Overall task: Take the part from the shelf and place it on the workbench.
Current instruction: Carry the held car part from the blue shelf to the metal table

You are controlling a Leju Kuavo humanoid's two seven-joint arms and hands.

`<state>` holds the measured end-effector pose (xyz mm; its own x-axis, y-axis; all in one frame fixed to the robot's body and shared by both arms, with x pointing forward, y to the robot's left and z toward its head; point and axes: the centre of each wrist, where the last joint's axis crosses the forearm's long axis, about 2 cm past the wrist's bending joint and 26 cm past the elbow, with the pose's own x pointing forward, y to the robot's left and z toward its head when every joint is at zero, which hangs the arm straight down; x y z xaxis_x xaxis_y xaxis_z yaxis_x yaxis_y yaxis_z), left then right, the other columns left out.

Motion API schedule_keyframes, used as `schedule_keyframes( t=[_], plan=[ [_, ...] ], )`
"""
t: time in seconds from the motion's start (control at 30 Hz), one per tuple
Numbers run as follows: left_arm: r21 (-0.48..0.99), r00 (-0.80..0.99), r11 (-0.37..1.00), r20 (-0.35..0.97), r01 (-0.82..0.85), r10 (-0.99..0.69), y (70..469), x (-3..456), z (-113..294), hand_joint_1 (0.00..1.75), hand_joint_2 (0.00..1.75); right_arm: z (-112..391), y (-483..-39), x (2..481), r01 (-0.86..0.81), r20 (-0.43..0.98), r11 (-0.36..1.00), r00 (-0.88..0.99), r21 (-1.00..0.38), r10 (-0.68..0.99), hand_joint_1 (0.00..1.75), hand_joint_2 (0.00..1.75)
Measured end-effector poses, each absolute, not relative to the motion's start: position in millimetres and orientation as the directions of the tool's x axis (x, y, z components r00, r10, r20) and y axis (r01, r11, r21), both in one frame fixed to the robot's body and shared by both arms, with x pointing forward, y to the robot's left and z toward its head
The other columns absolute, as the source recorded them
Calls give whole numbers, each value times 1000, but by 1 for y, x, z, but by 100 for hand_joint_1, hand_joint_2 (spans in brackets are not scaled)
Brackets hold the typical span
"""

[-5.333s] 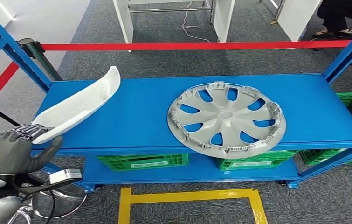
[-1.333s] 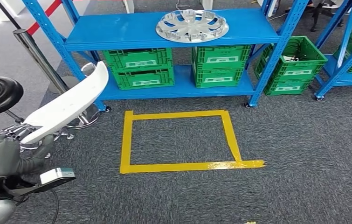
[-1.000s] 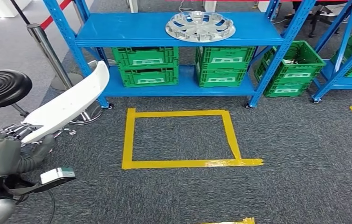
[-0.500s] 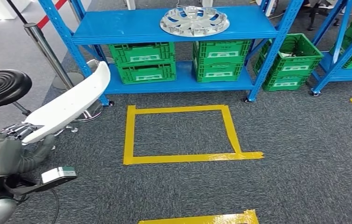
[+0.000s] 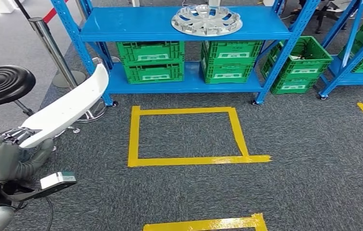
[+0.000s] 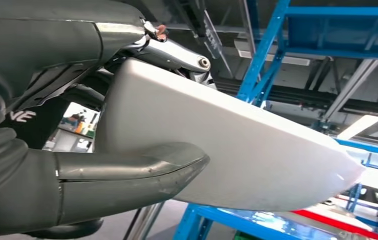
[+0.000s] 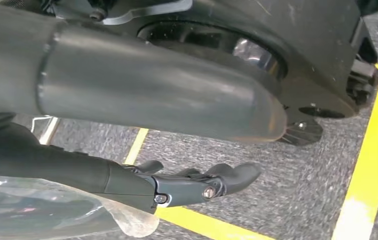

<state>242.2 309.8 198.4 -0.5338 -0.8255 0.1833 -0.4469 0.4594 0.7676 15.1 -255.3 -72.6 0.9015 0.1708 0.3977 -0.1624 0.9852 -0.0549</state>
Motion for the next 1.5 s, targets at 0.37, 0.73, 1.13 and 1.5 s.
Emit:
schedule_keyframes(
  t=[0.37,0.73,1.13,1.5],
  plan=[
    [775,-504,429,167,-464,-848,314,234,198,175,175,-67,-254,17,-128,430,983,886,-130,172,0,0],
    [770,-503,425,159,-476,-850,314,233,201,175,175,-64,-254,20,-163,437,974,873,-159,218,0,0],
    [768,-487,421,165,-483,-858,312,230,201,175,175,-57,-255,20,-146,439,975,874,-169,207,0,0],
    [759,-480,424,169,-494,-861,312,228,200,175,175,-55,-255,22,-141,455,975,867,-173,206,0,0]
  ],
)
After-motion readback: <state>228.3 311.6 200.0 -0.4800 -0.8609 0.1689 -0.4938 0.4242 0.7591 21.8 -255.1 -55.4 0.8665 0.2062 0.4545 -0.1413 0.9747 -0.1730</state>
